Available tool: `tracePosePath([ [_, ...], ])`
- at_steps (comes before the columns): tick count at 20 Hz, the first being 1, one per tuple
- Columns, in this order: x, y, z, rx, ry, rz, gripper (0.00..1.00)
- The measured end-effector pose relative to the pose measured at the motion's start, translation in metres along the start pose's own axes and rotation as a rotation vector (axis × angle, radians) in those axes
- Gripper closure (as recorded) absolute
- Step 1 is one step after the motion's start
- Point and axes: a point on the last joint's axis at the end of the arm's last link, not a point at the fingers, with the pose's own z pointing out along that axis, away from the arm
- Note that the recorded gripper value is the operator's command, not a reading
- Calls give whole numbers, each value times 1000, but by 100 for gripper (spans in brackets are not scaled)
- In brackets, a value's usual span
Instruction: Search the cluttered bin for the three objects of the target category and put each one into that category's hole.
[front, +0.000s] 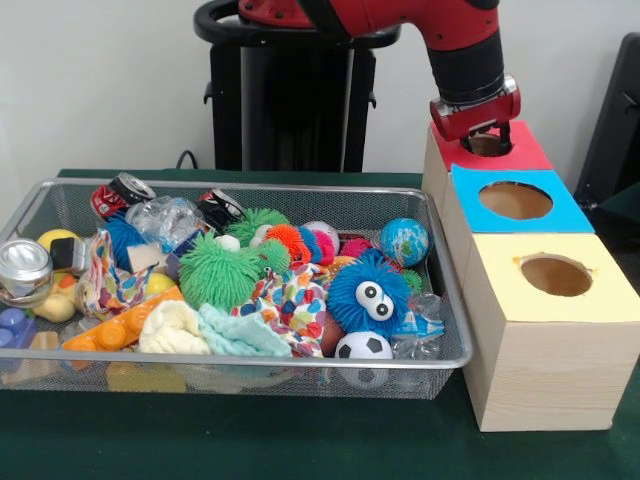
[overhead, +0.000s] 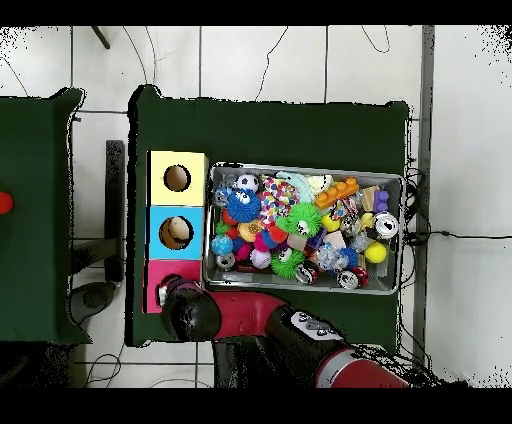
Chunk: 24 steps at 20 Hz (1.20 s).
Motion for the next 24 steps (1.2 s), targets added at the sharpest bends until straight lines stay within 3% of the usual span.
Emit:
tracePosePath([
  [15,-1,0,-1,4,7,9,0],
  [16,-1,-1,-2,6,9,13,100],
  [24,0,-12,-7,20,26,36,100],
])
